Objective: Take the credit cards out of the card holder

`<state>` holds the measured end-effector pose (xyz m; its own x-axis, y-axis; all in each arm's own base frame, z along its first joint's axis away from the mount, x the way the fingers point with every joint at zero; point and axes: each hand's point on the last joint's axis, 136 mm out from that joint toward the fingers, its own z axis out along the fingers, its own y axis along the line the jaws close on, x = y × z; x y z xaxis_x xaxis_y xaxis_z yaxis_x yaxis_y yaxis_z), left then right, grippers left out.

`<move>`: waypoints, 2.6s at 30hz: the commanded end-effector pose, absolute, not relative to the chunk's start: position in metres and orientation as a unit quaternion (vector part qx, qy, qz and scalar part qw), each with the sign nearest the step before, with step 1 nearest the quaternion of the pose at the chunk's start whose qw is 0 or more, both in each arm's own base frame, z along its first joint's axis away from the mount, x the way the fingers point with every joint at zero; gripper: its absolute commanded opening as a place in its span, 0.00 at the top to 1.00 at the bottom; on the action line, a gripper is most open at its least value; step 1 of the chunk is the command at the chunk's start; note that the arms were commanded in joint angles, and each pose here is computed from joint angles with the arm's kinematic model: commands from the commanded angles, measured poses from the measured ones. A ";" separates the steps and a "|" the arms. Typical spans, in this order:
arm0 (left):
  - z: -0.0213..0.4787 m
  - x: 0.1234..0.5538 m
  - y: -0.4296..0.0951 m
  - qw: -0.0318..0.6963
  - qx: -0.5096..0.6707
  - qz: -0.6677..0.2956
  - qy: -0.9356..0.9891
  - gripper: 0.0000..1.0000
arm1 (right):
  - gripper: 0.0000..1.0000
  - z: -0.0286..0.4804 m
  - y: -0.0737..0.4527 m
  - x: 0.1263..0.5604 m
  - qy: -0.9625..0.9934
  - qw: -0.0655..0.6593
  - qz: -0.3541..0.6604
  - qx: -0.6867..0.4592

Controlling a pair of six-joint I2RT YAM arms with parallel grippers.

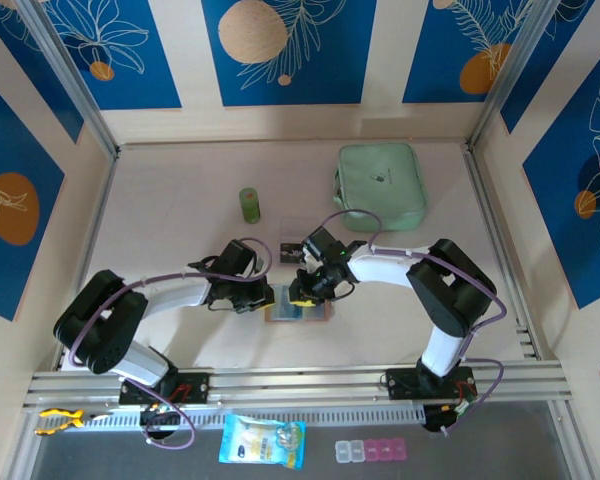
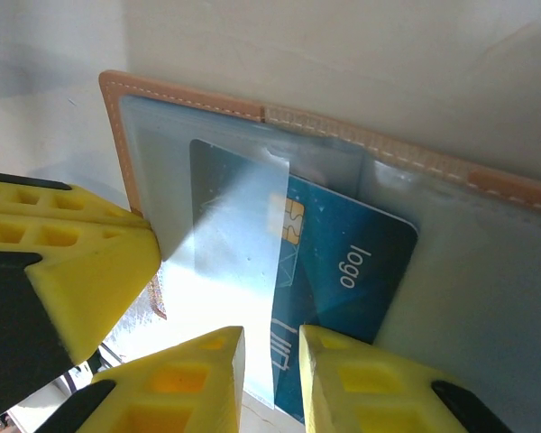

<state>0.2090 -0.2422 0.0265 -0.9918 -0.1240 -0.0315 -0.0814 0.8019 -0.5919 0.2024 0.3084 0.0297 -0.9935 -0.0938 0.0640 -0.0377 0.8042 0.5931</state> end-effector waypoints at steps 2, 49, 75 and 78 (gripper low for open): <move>0.026 0.202 -0.233 0.023 -0.054 -0.295 0.954 0.90 | 0.75 0.039 0.306 0.204 -0.948 0.038 -0.314 0.043; 0.019 0.195 -0.259 -0.004 -0.010 -0.273 0.962 0.98 | 0.77 0.033 0.299 0.197 -0.917 0.071 -0.392 0.001; 0.024 0.194 -0.261 0.000 -0.011 -0.288 0.957 0.98 | 0.97 0.059 0.273 0.196 -0.927 0.028 -0.373 0.016; 0.030 0.194 -0.263 0.003 -0.011 -0.297 0.955 0.98 | 1.00 0.067 0.269 0.197 -0.929 0.016 -0.368 0.024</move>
<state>0.2017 -0.2650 0.0292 -0.9994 -0.0321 -0.0114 -0.0201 0.8245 -0.5655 0.2052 0.2804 0.0655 -0.9991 -0.0408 0.0143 -0.0185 0.7038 0.7102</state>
